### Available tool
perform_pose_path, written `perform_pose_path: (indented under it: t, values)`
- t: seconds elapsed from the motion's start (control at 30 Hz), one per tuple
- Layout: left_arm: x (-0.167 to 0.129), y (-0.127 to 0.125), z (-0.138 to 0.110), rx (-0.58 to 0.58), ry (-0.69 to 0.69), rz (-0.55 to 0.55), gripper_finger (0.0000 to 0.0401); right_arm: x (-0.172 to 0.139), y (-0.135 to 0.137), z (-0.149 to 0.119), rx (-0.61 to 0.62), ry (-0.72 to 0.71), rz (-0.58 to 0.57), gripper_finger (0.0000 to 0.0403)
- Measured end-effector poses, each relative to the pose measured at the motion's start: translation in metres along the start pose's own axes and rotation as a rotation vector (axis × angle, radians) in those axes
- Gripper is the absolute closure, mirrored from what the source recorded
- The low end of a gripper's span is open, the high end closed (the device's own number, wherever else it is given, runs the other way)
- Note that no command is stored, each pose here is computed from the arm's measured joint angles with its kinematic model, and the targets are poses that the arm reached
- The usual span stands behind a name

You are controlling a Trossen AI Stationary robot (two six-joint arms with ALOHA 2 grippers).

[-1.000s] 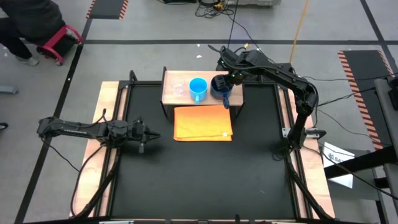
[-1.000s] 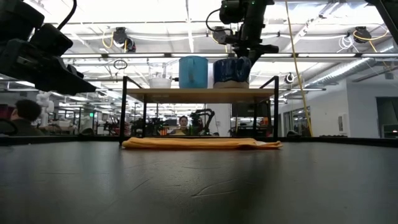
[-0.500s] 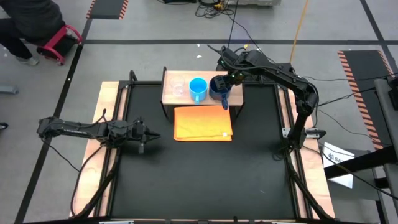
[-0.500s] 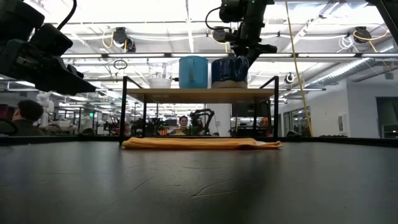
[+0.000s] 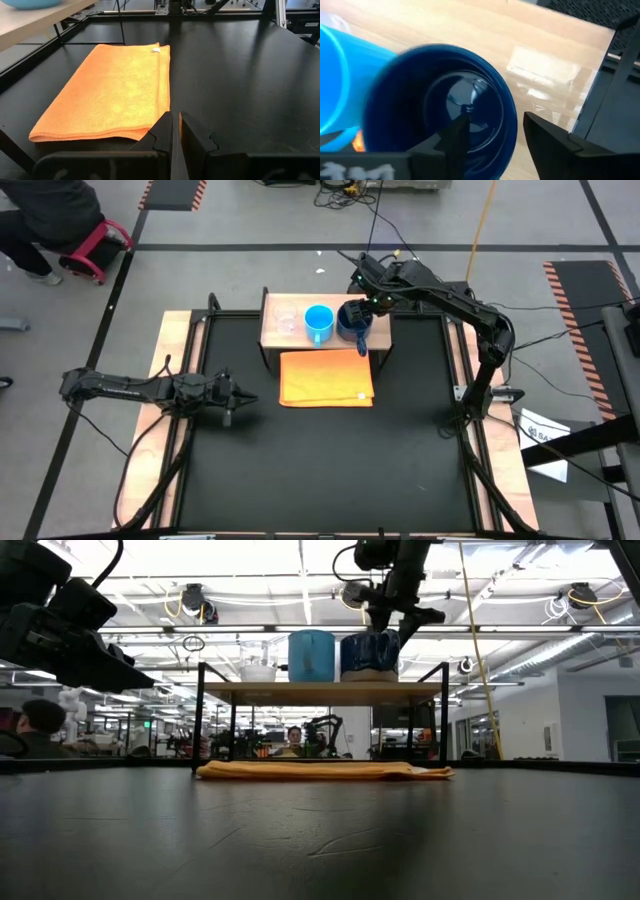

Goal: Stack small to large cups/mugs on shelf
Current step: Return to Home Position

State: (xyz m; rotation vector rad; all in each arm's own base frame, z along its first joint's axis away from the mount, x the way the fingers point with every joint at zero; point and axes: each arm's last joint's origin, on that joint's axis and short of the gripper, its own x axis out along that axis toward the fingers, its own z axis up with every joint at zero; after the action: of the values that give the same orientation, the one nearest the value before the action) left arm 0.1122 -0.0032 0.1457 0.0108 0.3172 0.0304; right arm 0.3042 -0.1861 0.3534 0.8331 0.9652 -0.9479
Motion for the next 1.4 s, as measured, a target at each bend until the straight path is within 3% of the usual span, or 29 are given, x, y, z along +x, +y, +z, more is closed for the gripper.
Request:
perform_pose_path:
  t: [0.23, 0.57, 0.7, 0.83, 0.93, 1.13, 1.4]
  values:
    - [0.0, 0.0, 0.0, 0.0, 0.0, 0.0, 0.0364, -0.03, -0.006, -0.003, 0.004, -0.086, 0.067, 0.0216]
    - [0.0, 0.0, 0.0, 0.002, 0.001, 0.0, 0.0364, -0.113, -0.038, -0.03, -0.059, -0.261, 0.184, 0.0222]
    - [0.0, 0.0, 0.0, 0.008, 0.001, 0.001, 0.0364, -0.141, -0.047, -0.049, -0.132, -0.307, 0.222, 0.0263]
    - [0.0, 0.0, 0.0, 0.007, -0.001, 0.001, 0.0364, -0.158, -0.049, -0.07, -0.294, -0.328, 0.243, 0.0342]
    - [0.0, 0.0, 0.0, 0.007, -0.003, 0.001, 0.0364, -0.161, -0.046, -0.086, -0.423, -0.344, 0.268, 0.0393]
    - [0.0, 0.0, 0.0, 0.006, -0.005, 0.001, 0.0364, -0.153, -0.061, -0.115, -0.494, -0.383, 0.245, 0.04]
    - [0.0, 0.0, 0.001, 0.005, -0.017, 0.002, 0.0364, -0.136, -0.109, -0.161, -0.549, -0.416, 0.298, 0.0402]
